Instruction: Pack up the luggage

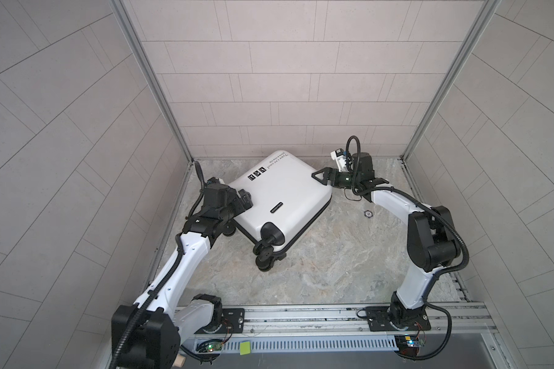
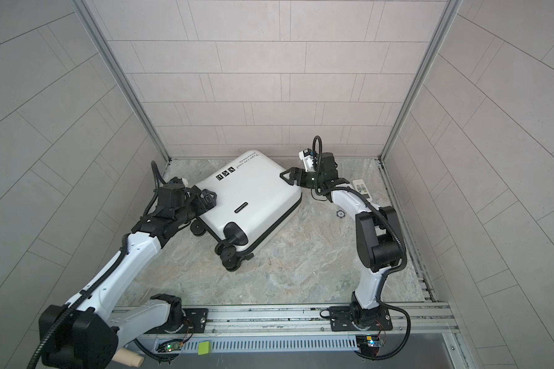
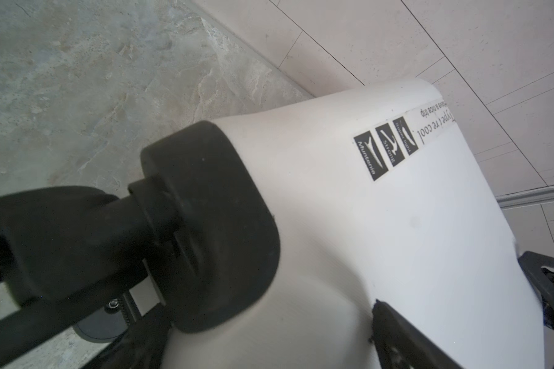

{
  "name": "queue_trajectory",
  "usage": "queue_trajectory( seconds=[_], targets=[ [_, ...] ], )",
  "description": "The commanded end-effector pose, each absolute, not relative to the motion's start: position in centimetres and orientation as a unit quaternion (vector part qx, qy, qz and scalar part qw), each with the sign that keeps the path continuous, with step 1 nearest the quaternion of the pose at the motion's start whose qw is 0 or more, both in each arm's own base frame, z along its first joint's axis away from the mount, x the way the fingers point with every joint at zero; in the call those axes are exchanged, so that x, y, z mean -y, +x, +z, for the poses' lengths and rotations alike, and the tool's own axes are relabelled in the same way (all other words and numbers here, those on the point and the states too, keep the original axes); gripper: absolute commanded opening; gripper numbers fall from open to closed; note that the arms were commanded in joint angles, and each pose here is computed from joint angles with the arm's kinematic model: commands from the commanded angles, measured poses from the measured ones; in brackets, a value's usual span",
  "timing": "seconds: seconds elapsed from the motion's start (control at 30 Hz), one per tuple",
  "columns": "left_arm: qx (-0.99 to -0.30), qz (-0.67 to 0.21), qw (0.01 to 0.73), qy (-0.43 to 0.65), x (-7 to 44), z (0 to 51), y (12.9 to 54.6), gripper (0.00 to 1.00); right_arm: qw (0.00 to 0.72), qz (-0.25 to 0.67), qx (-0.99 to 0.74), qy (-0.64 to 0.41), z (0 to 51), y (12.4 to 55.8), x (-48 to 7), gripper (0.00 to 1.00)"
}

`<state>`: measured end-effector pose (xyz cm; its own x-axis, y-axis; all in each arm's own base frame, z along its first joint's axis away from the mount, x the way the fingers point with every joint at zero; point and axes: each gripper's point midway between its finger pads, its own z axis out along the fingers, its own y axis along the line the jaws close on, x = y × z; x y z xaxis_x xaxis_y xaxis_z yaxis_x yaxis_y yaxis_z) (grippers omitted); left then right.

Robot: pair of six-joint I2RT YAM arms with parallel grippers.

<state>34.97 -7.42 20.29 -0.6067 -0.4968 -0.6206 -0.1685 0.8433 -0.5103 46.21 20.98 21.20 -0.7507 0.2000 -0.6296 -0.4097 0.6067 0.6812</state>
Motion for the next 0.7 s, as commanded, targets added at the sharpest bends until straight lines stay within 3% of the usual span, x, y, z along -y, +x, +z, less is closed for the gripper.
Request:
queue_trajectory(
  seconds=[0.0,0.67],
  targets=[
    [-0.858,-0.297,0.405,-0.109,12.3,22.9,36.7,1.00,0.258,0.463,-0.840,-0.117,19.2,39.7,-24.4,0.91],
    [-0.843,-0.384,0.370,-0.070,18.3,24.1,48.6,0.97,0.277,0.385,-0.875,-0.097,17.7,30.9,-19.4,0.91]
  ],
)
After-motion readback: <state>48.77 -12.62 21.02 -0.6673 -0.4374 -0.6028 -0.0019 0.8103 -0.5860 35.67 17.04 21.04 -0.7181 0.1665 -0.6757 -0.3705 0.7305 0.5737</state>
